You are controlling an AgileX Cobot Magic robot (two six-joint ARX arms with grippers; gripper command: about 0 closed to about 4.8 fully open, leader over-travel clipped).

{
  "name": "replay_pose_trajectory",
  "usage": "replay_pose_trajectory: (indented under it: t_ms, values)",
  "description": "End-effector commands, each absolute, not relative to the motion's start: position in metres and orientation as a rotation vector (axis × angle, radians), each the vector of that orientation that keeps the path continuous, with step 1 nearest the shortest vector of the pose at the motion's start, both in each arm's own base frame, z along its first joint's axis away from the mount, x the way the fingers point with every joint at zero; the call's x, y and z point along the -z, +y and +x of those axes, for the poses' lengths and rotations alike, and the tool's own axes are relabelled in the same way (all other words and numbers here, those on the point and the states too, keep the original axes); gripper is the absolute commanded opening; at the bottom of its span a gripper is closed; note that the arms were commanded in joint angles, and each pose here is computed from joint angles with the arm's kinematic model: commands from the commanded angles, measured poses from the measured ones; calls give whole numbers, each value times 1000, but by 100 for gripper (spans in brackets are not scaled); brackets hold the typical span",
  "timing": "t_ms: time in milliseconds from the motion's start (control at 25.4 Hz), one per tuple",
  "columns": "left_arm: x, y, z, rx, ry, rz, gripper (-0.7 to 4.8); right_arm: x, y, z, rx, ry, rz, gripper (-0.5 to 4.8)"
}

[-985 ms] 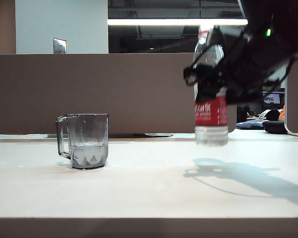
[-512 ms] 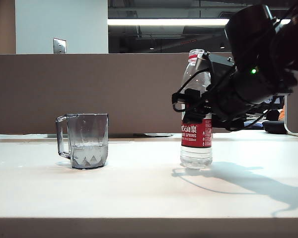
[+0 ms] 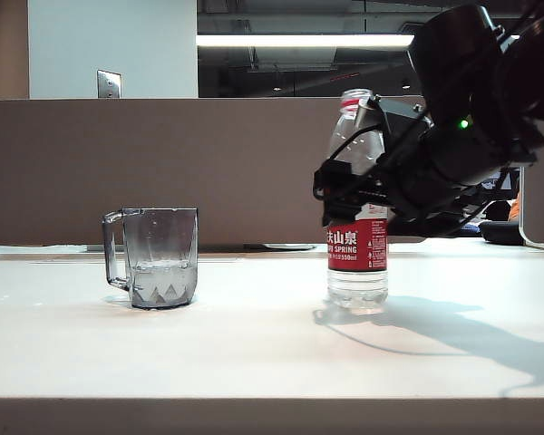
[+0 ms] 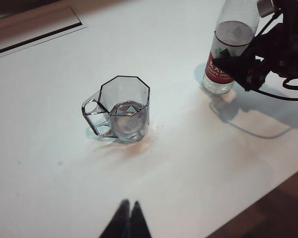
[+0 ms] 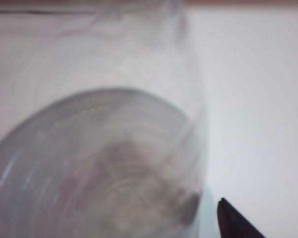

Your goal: Pick up the mineral water bottle on the table and pour water into the mug until it's half full.

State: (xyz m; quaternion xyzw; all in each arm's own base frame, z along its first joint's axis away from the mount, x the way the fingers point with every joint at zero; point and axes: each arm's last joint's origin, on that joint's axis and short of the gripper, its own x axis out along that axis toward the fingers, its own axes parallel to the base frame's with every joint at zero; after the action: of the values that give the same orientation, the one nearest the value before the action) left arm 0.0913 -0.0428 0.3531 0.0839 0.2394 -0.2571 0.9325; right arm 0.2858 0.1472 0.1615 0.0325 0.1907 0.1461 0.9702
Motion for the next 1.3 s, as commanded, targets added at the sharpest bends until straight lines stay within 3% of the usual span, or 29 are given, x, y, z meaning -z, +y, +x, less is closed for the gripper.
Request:
replay_pose_trajectory:
  t_ms: [39,709,867,946,1143,1300]
  values:
    - [-355,-43,91,526,479,169,-5,-166,145,281,-295,418,51,459]
    - [-355,-43,91,529,477,169,-5,-222,128,247,-336,428,24,462]
    - [-355,-43,91,529,478,168,-5,-237,119,225,-413,495,28,457]
    - [-355,-43,91,532,478,167,-5,-247,113,211,-455,517,34,413]
    - [-355,-42,89,531,480,168,-5,-281,92,170,-477,435,58,220]
    - [-355,-35,75,522,417,162,-5,-308,67,123,-492,303,91,208]
